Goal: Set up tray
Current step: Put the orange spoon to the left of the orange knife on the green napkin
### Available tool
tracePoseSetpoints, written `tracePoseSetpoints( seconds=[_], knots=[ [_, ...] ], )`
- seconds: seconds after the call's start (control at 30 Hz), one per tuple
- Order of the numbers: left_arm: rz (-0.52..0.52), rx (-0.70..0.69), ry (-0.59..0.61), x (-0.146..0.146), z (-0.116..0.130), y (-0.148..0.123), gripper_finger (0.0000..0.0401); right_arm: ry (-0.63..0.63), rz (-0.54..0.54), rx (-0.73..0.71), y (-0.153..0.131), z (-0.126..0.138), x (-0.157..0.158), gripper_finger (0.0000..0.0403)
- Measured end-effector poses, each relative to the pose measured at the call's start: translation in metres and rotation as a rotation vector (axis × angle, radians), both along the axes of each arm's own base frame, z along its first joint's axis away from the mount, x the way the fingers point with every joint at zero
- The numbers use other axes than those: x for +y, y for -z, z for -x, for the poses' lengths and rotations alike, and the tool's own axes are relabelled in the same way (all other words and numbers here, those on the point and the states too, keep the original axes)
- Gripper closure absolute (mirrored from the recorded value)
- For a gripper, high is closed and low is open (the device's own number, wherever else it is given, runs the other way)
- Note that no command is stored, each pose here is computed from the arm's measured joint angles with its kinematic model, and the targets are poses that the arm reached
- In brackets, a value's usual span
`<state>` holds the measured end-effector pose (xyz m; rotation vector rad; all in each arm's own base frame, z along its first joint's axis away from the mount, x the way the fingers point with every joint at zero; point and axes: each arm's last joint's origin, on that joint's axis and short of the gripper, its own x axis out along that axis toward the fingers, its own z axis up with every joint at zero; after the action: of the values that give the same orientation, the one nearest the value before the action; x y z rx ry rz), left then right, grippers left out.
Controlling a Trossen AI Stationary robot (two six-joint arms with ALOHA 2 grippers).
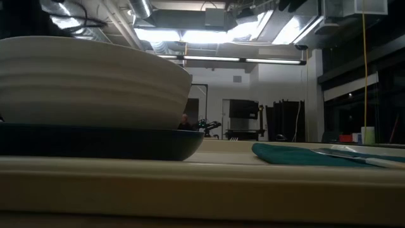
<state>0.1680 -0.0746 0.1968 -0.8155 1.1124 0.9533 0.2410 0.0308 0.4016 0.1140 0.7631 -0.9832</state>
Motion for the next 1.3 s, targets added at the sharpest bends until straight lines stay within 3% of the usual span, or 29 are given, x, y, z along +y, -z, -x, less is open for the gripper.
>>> tracePoseSetpoints(
  seconds=[0.3,0.53,1.03,1.17,1.3],
  knots=[
    [-0.065,0.134,-0.018,-0.003,-0.015,0.029,0.0201,-0.028,0.012,0.031,0.0,0.0,0.0,0.021],
    [-0.062,0.113,-0.057,0.003,-0.02,0.038,0.0201,-0.032,0.013,0.036,0.0,0.0,0.0,0.021],
    [-0.009,0.092,-0.08,0.012,-0.006,0.068,0.0204,-0.038,-0.003,0.041,0.001,0.0,0.001,0.021],
    [-0.006,0.087,-0.079,0.012,-0.007,0.068,0.0235,-0.038,-0.004,0.04,0.001,0.0,0.001,0.021],
    [0.0,0.079,-0.077,0.012,-0.008,0.069,0.0299,-0.039,-0.011,0.042,0.001,0.0,0.001,0.021]
  ],
)
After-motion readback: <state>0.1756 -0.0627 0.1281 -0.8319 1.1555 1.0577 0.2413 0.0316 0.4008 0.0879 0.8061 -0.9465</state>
